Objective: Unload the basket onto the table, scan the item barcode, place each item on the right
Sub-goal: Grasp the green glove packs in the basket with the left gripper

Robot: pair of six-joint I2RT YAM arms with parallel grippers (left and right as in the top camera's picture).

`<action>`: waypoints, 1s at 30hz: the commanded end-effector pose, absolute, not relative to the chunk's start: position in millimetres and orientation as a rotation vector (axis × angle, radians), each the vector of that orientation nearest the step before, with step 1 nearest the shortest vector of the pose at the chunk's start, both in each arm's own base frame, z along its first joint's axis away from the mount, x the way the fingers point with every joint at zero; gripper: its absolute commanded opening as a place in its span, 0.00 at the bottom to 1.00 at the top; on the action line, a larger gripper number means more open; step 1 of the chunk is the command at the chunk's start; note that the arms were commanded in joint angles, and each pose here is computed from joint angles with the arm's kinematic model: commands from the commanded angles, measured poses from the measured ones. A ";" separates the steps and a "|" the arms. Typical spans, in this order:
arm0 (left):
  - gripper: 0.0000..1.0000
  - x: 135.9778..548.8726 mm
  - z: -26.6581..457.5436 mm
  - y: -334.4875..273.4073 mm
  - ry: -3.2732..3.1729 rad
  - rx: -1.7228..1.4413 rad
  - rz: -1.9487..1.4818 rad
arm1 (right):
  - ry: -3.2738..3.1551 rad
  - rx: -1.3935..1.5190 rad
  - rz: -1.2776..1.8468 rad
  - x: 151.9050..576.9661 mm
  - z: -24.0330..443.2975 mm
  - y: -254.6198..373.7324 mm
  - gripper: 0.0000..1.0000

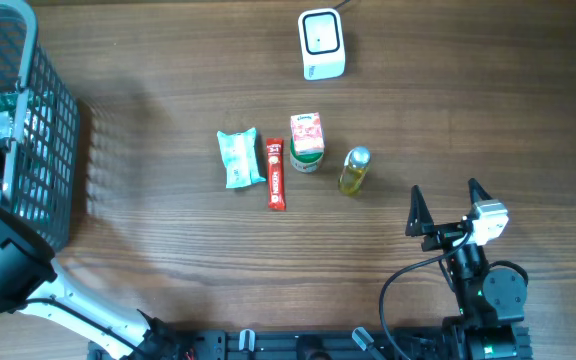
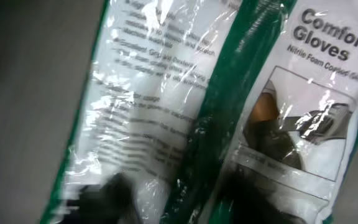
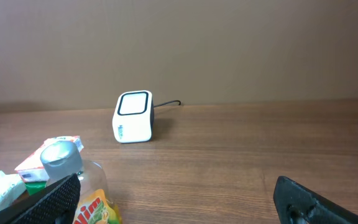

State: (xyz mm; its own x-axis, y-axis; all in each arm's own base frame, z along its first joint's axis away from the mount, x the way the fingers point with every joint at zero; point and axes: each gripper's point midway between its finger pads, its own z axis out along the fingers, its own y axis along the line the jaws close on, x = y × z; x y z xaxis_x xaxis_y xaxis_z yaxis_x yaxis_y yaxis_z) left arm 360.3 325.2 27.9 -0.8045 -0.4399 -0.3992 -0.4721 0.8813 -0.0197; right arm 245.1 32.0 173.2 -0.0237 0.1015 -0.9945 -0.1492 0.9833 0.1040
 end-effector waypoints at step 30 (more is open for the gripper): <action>0.94 342.9 -24.0 298.9 2.868 -0.602 0.105 | 1.574 -0.033 0.202 244.9 174.9 31.8 1.00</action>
State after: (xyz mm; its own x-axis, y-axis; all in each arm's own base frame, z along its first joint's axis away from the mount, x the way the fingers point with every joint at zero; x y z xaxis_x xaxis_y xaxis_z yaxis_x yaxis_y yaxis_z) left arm 363.1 308.1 27.8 -0.8642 -0.3638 -0.3475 -0.4007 0.9154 0.0381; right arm 245.1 32.0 173.4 -0.0234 0.1020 -0.9945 -0.1492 0.9833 0.1043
